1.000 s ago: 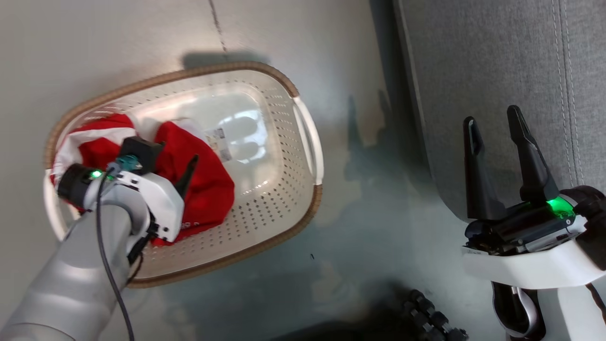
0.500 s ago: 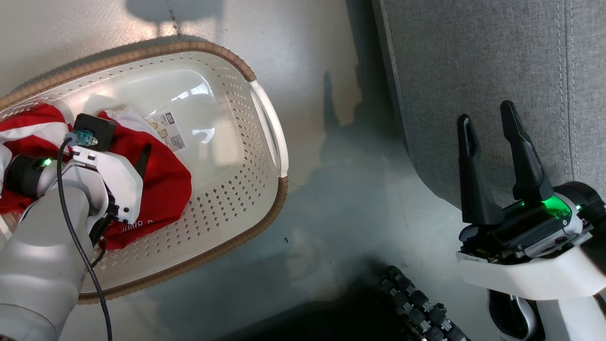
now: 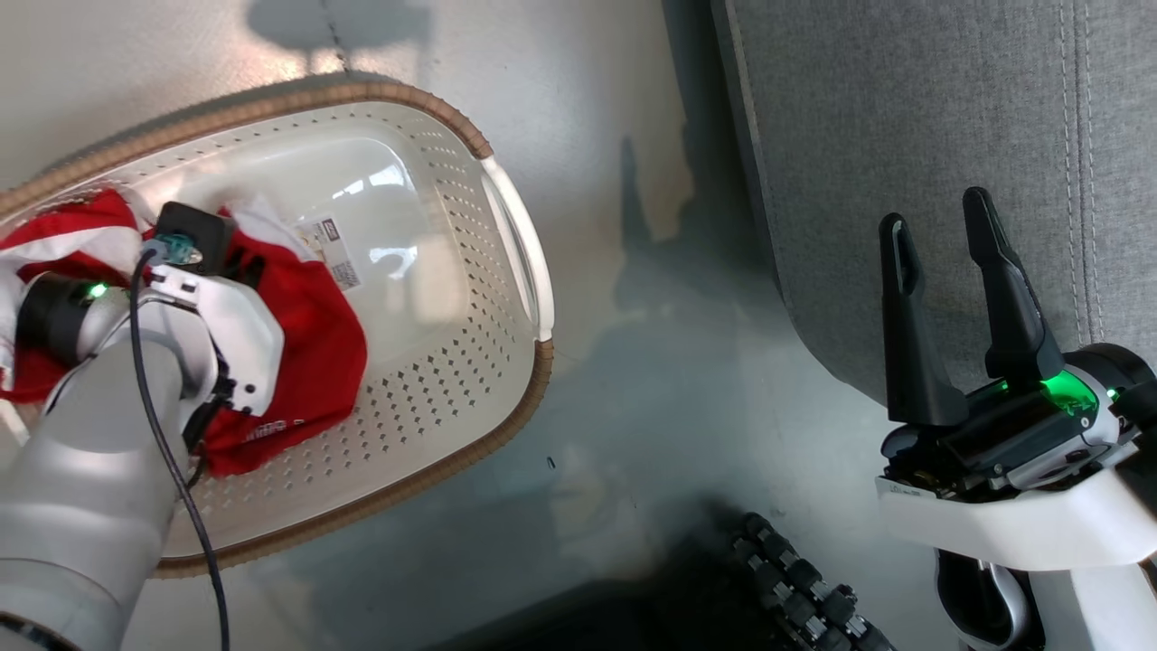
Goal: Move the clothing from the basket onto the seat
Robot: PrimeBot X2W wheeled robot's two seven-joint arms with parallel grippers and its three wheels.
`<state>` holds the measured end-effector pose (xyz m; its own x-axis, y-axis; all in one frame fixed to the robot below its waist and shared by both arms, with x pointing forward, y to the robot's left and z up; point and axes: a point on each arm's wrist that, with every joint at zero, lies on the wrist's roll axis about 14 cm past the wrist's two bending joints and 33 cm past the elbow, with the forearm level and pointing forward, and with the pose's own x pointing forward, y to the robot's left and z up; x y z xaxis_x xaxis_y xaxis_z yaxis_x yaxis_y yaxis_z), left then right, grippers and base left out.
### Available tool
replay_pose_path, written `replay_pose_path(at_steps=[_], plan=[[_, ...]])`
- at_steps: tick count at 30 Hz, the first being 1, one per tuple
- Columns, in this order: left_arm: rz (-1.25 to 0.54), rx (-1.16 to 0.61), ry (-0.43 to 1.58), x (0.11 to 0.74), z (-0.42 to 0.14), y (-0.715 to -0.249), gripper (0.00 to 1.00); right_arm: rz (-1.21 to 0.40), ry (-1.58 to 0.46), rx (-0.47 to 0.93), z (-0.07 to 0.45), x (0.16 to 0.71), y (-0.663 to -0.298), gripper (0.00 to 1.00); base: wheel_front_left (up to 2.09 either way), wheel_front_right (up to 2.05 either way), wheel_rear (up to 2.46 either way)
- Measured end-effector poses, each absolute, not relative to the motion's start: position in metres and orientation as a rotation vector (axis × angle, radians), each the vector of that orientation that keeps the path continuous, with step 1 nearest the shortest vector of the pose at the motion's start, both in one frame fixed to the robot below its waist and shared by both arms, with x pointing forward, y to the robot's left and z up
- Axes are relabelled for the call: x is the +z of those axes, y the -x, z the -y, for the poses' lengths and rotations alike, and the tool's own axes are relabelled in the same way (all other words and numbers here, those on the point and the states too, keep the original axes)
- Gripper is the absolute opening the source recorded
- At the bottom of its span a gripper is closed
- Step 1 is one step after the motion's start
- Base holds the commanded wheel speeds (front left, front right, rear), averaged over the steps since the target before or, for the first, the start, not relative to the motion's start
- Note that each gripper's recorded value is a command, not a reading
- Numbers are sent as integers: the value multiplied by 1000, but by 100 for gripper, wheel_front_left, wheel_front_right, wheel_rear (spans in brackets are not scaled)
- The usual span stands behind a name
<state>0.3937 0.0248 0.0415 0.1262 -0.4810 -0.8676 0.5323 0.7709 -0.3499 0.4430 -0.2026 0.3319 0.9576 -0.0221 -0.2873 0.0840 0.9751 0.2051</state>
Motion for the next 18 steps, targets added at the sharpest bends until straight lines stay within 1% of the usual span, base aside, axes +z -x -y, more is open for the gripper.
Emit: replay_pose_path(at_steps=[9, 18], plan=[[-1041, -799, -61, 93, -4, -418, 0, -229, -202, -20, 195, 355, -449, 100, 0, 0, 0], [-829, -827, -30, 172, 12, -435, 0, -159, -194, 36, 180, 386, -452, 100, 0, 0, 0]])
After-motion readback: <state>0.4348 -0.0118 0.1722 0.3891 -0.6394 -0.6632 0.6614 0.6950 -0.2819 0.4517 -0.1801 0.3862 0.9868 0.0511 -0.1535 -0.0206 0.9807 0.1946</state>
